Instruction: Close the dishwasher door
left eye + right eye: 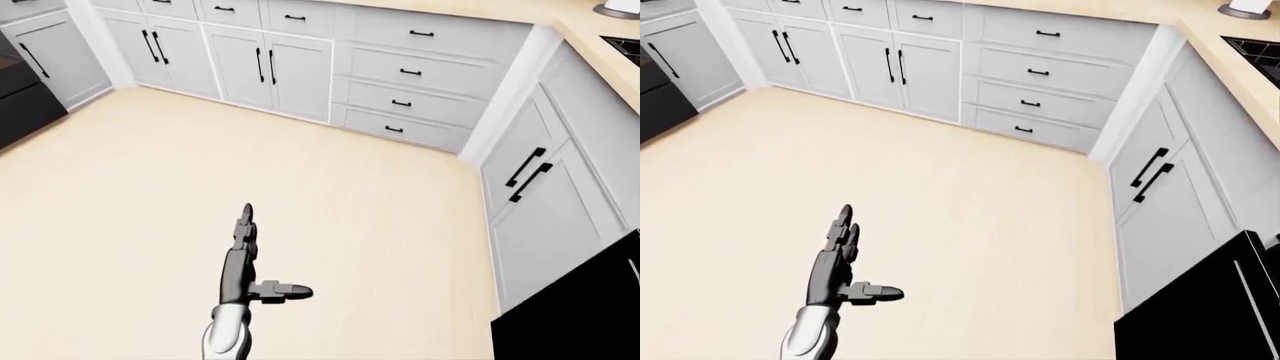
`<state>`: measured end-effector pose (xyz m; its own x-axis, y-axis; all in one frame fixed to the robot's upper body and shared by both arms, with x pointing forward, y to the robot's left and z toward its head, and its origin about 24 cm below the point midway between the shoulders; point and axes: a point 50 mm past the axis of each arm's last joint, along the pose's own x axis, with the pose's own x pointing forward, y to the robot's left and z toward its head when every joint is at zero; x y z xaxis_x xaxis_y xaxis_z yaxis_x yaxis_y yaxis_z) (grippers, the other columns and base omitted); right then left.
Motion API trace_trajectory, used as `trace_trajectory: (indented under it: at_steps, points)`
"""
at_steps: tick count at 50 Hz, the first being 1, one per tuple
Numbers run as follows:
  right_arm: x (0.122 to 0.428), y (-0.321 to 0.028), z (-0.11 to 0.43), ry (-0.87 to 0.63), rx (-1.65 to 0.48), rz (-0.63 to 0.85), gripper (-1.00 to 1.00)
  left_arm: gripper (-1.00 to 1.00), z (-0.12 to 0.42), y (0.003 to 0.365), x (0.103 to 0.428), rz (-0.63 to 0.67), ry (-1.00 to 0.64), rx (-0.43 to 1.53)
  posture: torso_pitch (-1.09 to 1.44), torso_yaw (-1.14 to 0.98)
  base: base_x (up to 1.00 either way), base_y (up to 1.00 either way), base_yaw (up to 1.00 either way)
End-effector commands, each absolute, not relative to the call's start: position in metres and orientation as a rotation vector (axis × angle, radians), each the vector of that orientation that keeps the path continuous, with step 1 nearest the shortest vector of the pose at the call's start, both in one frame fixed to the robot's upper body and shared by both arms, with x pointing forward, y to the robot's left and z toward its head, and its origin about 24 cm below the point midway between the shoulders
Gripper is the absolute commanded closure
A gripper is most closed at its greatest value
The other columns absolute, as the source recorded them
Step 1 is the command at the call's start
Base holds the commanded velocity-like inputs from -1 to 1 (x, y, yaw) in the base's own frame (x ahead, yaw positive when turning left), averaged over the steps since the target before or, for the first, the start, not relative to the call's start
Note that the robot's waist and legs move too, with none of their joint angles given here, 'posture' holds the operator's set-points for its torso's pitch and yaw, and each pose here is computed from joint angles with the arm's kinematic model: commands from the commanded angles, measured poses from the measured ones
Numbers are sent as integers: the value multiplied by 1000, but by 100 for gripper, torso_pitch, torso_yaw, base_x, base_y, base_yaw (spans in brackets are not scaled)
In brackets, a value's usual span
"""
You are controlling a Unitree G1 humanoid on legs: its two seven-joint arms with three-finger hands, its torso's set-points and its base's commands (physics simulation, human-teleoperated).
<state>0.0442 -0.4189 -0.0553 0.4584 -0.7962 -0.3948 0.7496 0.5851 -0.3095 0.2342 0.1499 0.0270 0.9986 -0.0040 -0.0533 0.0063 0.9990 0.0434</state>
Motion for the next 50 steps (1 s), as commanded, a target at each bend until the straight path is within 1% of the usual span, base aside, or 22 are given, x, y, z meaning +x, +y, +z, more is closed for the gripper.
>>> trace_trajectory:
  at_steps: [1,19,33,50]
  points:
    - [31,-436,-39,484,-122,-1089,-100,-100,44,149,238,-9,-35,42,0,0,0,0,0]
    - [13,-452,-24,476,-135,-1131,-100,-100,44,149,238,-7,-36,41,0,0,0,0,0]
    - [8,-460,-15,466,-144,-1148,-100,-100,45,149,238,-5,-38,41,0,0,0,0,0]
    - [8,-462,-13,462,-146,-1149,-100,-100,45,149,238,-6,-37,39,0,0,0,0,0]
